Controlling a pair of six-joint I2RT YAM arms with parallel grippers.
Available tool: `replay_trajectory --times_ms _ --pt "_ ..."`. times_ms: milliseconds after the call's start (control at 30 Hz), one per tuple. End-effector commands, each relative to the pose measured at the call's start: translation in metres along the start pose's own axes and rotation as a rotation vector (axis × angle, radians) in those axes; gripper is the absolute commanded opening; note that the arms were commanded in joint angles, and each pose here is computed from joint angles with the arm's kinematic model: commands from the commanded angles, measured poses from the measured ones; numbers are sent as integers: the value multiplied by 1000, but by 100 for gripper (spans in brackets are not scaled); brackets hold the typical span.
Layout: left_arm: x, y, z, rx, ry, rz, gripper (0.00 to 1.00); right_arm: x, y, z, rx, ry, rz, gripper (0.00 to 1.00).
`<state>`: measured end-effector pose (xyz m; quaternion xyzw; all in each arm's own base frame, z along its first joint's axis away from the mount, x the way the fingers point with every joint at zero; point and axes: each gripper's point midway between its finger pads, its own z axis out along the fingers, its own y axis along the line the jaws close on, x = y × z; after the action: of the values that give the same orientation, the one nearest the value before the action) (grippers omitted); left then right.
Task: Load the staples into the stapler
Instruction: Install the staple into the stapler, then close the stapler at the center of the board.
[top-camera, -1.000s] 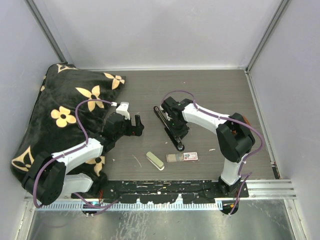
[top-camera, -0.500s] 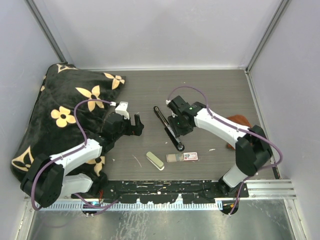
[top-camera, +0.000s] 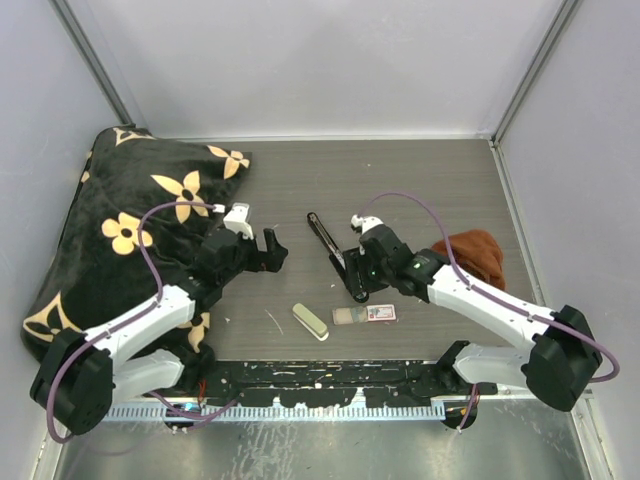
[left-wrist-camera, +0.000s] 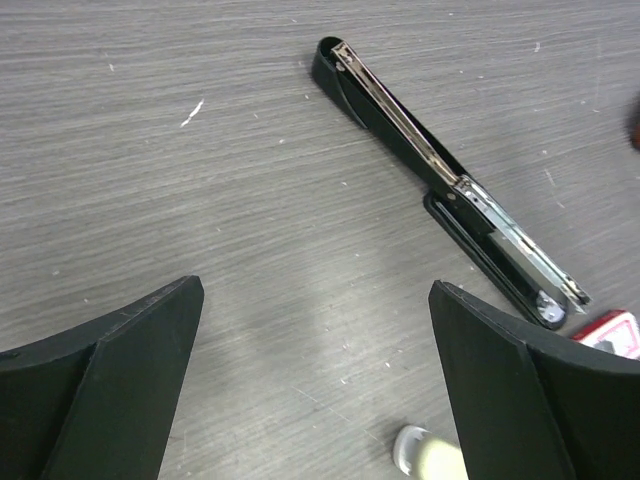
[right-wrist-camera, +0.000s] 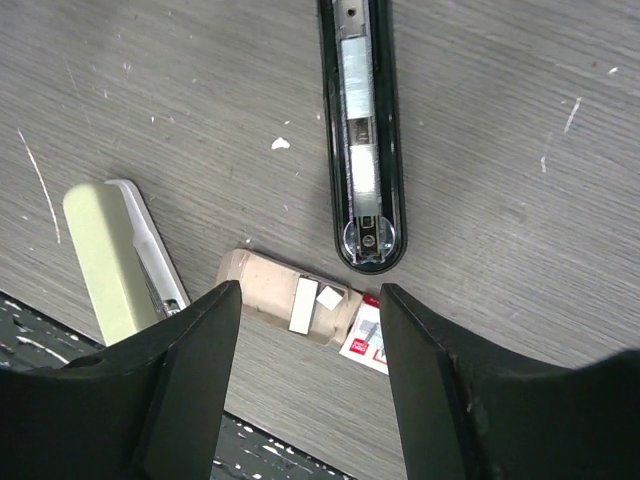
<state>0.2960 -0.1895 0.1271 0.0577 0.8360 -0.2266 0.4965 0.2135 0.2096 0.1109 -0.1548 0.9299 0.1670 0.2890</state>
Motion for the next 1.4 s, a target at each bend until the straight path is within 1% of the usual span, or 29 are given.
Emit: replay_trajectory --times_ms 0,100,200,300,400,600,867,1133,1367 --pt "-12 -13 -17 45 -14 -68 98 -16 14 7 19 -121 -20 64" --pt "-11 -12 -29 29 -1 -114 99 -14 17 17 77 -143 -57 64" --pt "-11 -16 -40 32 20 -175 100 -15 15 35 118 -137 -65 67" --pt "-9 -22 -48 47 39 -242 100 -23 8 54 183 -139 -83 69" --pt "-10 -27 -57 70 35 -295 99 -35 4 70 201 -143 -88 70" --pt "-6 -28 -67 70 58 -313 98 -65 1 89 179 -167 -103 68" --pt "-9 -33 -67 91 64 -323 98 -93 -5 115 200 -158 -151 66" --pt "-8 -35 -61 98 76 -327 98 -115 -5 145 190 -170 -199 55" --pt "-10 -37 -56 101 72 -336 98 -119 -7 167 189 -160 -236 47"
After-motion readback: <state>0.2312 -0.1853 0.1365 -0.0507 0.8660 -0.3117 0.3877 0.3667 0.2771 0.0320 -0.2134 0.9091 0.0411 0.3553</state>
